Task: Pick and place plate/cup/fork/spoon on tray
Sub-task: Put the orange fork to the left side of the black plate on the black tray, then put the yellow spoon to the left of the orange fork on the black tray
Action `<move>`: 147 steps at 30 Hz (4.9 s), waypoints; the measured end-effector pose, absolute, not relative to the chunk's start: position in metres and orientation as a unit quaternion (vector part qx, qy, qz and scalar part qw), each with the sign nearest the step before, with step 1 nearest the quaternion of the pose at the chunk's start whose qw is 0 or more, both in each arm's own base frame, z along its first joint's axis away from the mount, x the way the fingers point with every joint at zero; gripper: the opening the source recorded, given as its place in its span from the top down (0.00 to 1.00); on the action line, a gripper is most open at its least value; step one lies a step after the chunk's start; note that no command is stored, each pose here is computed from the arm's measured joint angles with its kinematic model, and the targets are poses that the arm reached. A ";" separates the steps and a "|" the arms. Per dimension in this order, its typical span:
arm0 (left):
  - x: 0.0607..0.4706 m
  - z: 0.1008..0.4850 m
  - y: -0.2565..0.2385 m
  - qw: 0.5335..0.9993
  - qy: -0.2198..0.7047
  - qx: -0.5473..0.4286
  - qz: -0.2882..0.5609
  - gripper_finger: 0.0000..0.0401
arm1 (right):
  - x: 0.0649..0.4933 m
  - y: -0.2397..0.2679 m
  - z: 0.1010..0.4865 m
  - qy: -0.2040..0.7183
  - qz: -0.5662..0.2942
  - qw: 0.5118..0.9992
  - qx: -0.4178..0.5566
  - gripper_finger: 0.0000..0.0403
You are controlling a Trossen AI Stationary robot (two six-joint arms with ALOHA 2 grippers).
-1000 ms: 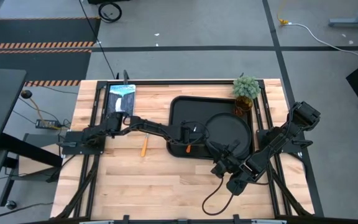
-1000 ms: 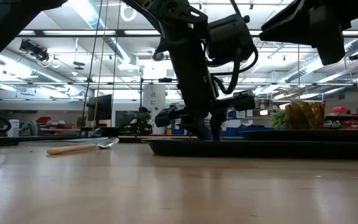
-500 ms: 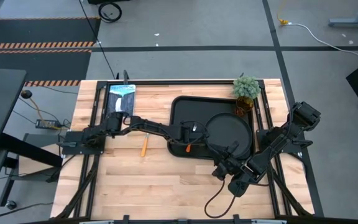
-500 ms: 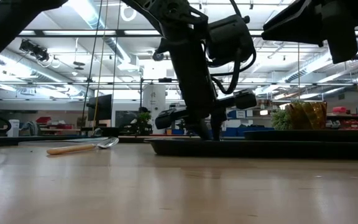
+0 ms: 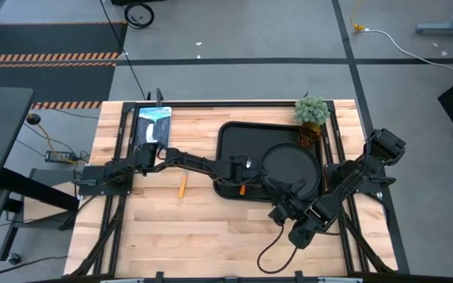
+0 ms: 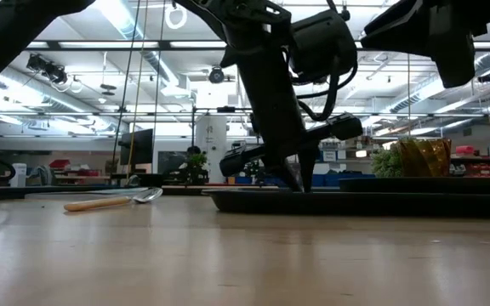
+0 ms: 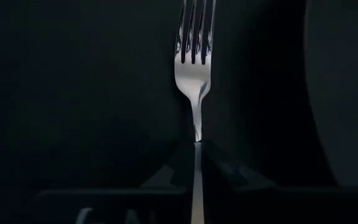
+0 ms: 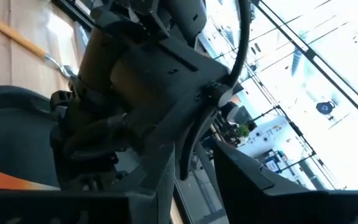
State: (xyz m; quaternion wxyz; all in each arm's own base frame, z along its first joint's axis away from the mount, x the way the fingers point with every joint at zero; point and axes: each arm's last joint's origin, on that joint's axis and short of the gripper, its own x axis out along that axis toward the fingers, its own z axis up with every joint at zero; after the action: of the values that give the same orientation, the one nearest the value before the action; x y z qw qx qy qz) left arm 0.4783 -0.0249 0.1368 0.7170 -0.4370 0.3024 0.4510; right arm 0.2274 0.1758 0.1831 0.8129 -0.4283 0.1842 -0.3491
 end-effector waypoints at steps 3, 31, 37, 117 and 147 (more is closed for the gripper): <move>0.478 0.137 -0.024 0.710 0.287 -0.449 0.461 0.94 | 0.227 0.175 0.182 0.187 -0.347 0.809 -0.435 0.71; 0.475 0.146 -0.033 0.735 0.285 -0.406 0.463 0.74 | 0.229 0.178 0.178 0.231 -0.249 0.820 -0.460 0.71; 0.457 0.170 -0.052 0.758 0.328 -0.322 0.463 0.78 | 0.229 0.179 0.177 0.234 -0.230 0.834 -0.444 0.71; 0.296 0.124 -0.001 0.582 0.548 -0.342 0.493 0.90 | 0.231 0.184 0.177 0.238 -0.175 0.857 -0.421 0.71; 0.336 0.181 0.002 0.731 0.259 -0.471 0.420 0.87 | 0.232 0.185 0.178 0.237 -0.173 0.855 -0.428 0.71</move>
State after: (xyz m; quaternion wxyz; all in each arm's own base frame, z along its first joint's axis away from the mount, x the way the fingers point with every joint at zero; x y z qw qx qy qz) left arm 0.3357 0.0024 0.1806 0.7310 -0.4713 0.2591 0.4201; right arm 0.2319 0.1850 0.1778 0.8551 -0.4276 0.2366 -0.1732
